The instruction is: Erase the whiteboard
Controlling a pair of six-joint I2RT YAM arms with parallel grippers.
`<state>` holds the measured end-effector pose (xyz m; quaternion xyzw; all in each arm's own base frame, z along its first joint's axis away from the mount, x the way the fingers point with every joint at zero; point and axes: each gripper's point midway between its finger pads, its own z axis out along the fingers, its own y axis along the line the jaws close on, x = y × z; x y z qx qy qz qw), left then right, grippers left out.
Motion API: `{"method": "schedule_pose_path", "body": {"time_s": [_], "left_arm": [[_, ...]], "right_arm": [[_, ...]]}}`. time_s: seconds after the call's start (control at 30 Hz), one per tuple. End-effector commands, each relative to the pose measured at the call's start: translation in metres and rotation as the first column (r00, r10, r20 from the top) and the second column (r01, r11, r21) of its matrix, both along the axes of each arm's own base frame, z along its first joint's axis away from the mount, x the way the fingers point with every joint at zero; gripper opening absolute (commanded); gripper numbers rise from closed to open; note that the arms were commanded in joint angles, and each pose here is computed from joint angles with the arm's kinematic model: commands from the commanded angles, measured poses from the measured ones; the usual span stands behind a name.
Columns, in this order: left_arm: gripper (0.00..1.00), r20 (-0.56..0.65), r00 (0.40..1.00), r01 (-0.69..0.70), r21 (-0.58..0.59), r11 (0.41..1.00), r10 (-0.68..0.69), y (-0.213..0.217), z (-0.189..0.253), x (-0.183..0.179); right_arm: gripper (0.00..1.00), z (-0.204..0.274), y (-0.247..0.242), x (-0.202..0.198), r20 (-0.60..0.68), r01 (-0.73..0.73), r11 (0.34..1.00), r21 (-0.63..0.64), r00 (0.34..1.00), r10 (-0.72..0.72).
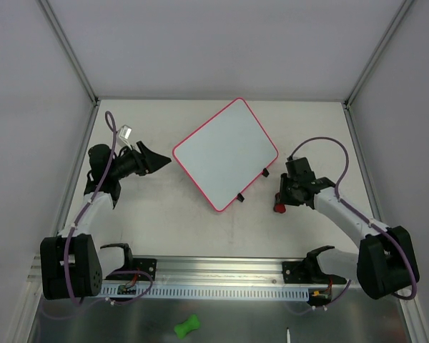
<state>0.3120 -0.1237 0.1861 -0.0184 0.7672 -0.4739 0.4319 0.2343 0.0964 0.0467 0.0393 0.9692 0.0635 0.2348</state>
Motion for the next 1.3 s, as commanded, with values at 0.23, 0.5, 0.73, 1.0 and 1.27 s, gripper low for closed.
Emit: {"method": "schedule_pose_path", "body": {"time_s": [0.23, 0.5, 0.73, 1.0, 1.27], "left_arm": [[0.65, 0.056, 0.997, -0.054, -0.070, 0.996, 0.058, 0.001, 0.051, -0.031], [0.66, 0.027, 0.999, -0.020, -0.115, 0.993, 0.023, -0.006, 0.067, -0.046], [0.66, -0.009, 1.000, -0.016, -0.135, 0.991, 0.015, -0.008, 0.065, -0.050], [0.67, -0.015, 1.000, -0.018, -0.135, 0.991, 0.016, -0.009, 0.065, -0.063], [0.67, 0.014, 0.999, -0.039, -0.109, 0.993, 0.041, -0.008, 0.054, -0.080]], "right_arm": [[0.00, 0.069, 0.027, 0.001, 0.233, -0.119, 0.983, 0.138, 0.969, 0.084], [0.07, 0.050, 0.009, -0.008, 0.157, -0.078, 0.996, 0.036, 0.985, 0.071], [0.07, 0.012, 0.004, -0.008, 0.035, -0.057, 0.998, -0.033, 0.998, 0.058], [0.81, 0.009, 0.002, -0.001, 0.048, -0.036, 0.998, -0.058, 0.998, 0.039], [0.99, 0.031, 0.005, 0.001, 0.140, -0.037, 0.999, -0.017, 0.989, 0.039]]}}
